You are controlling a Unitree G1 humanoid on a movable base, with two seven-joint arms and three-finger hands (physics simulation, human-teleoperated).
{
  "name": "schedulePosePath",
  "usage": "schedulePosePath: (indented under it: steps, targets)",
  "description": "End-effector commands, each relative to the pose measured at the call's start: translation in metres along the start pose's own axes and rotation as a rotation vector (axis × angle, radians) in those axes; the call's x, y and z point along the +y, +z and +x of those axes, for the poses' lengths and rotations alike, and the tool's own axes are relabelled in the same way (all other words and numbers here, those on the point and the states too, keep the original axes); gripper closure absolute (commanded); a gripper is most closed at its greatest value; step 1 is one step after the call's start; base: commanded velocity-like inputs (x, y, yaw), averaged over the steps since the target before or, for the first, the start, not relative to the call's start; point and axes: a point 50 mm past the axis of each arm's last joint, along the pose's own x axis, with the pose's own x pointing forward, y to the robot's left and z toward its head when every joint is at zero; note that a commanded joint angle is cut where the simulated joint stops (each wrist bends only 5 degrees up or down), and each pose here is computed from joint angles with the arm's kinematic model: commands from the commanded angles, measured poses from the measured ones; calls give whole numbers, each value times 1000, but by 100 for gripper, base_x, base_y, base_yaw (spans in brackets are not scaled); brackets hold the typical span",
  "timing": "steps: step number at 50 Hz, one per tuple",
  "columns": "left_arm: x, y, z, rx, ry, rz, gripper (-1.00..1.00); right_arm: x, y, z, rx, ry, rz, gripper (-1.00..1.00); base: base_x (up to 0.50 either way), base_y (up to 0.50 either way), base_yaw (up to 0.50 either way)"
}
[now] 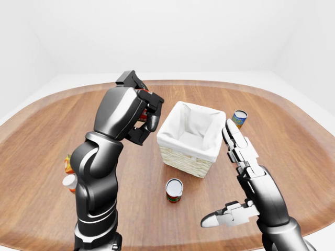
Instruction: Pick the milk and place it in the basket.
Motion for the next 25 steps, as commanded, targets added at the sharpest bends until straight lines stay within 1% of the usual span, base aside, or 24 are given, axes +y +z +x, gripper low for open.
schedulePosePath:
  steps: [1, 8, 16, 25]
  targets:
    - [2, 11, 3, -34, 41, -5, 100, 0, 0, 0, -1, 1, 1, -100, 0, 0, 0]
    - [0, 16, 5, -47, 38, -12, 100, 0, 0, 0, -1, 1, 1, -100, 0, 0, 0]
    - [-2, 27, 7, -75, 31, -16, 100, 0, 0, -1, -2, 4, 0, -100, 0, 0, 0]
    - [-5, 31, 7, -76, 20, -16, 100, 1, 0, -1, -2, 3, 0, -100, 0, 0, 0]
